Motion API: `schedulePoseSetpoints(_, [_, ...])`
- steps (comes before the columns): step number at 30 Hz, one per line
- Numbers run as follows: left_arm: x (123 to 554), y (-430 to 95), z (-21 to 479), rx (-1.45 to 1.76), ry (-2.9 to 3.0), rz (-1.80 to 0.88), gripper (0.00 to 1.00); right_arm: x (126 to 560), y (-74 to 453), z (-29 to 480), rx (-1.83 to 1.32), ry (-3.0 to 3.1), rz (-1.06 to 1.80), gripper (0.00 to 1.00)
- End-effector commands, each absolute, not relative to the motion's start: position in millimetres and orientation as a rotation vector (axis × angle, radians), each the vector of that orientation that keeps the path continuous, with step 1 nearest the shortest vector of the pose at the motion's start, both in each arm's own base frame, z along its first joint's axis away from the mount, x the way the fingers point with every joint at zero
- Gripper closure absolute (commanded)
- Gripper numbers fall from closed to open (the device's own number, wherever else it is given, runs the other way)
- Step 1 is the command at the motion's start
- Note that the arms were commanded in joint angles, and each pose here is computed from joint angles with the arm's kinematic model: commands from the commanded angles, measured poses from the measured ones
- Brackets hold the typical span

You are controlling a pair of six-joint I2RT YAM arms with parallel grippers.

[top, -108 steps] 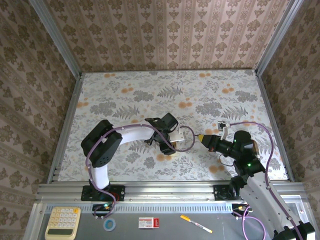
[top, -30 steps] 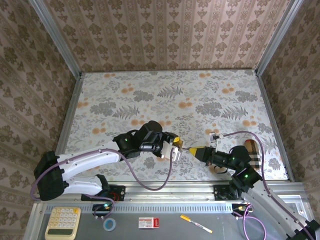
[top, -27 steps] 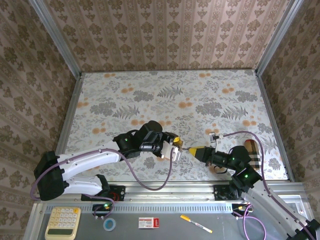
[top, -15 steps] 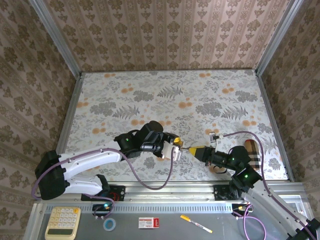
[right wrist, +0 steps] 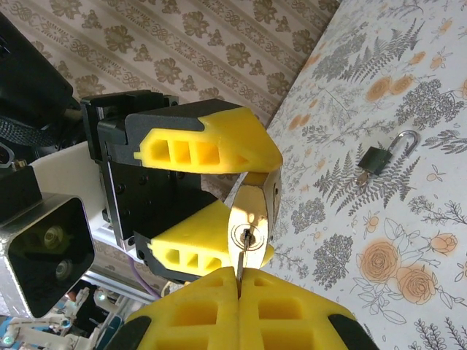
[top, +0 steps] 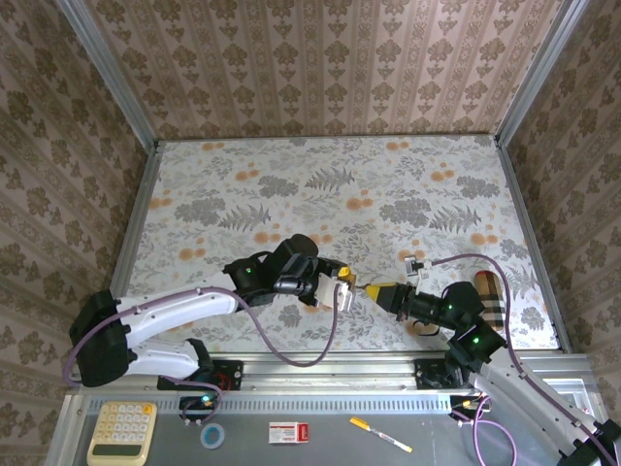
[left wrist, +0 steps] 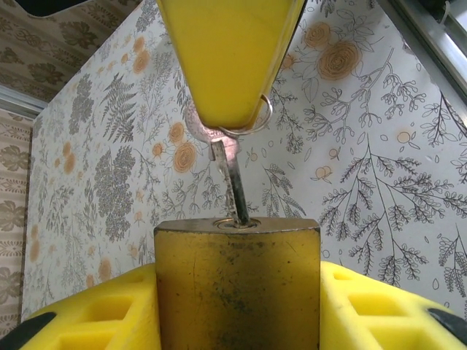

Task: Unlock with the key

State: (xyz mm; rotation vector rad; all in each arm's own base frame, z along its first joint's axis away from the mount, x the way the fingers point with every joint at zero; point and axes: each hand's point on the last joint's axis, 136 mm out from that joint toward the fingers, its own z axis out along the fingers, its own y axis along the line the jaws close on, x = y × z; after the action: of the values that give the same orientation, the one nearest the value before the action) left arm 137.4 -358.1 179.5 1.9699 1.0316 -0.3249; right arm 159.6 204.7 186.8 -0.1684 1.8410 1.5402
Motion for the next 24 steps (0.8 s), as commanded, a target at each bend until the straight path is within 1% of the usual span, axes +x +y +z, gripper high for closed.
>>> schedulePoseSetpoints(1, [138, -376, 215, 1.886, 0.965, -0.364, 0.92, 160, 205, 195, -0.194, 1.792, 1.534, 1.00])
schedulePoseSetpoints(12, [139, -377, 219, 1.874, 0.976, -0.370, 0.92, 160, 206, 188, -0.199, 1.822, 1.517, 1.00])
schedulePoseSetpoints(24, [140, -393, 229, 1.851, 1.023, -0.399, 0.94, 158, 222, 185, -0.306, 1.877, 1.473, 1.00])
